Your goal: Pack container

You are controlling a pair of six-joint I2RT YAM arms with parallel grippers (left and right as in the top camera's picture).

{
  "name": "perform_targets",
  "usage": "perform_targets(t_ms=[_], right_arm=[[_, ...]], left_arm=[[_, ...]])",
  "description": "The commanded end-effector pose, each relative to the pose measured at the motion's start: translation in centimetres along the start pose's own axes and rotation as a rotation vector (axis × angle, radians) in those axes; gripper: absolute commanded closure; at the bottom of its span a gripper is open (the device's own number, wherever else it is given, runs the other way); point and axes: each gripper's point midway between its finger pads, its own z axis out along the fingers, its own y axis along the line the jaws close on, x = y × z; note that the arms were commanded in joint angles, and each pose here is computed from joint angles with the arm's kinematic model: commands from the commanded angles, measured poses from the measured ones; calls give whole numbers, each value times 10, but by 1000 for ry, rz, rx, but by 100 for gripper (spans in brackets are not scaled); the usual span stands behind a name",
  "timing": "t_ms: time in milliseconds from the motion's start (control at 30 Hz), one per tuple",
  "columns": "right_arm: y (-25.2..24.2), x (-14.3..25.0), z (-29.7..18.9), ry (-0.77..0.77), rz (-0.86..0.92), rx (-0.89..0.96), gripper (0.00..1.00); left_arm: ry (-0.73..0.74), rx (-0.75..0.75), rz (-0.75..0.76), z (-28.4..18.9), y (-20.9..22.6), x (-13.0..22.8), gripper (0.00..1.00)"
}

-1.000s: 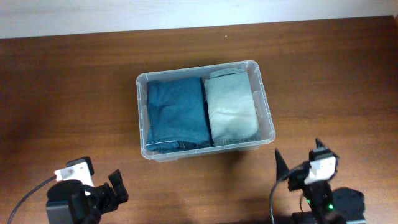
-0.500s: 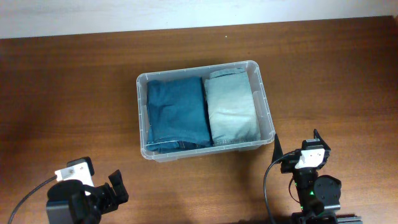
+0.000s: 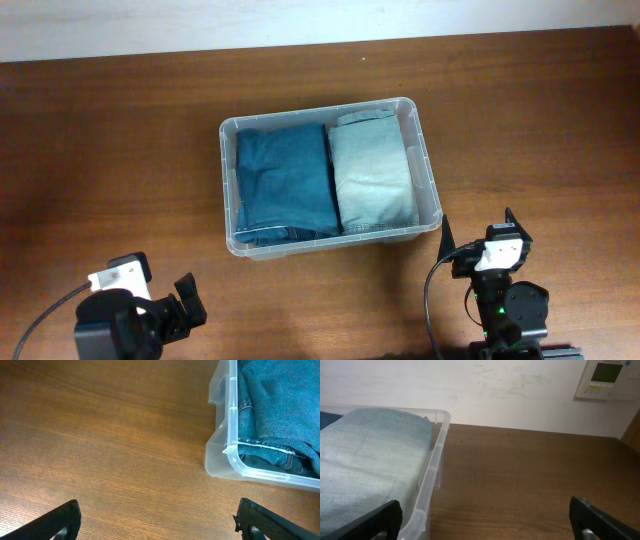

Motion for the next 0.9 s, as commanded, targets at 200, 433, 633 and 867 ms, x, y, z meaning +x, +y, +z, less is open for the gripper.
perform_targets(t_ms=[200, 433, 633, 867], right_arm=[[-4, 4, 1, 4, 9, 23, 2], [-4, 4, 1, 5, 9, 23, 2], [-4, 4, 1, 4, 9, 23, 2], [-4, 4, 1, 5, 9, 23, 2]], left_arm=[[-452, 47, -8, 65, 2, -19, 1], [-719, 151, 232, 96, -26, -25, 1], [-717, 141, 233, 96, -25, -25, 1], [-717, 141, 233, 96, -25, -25, 1]])
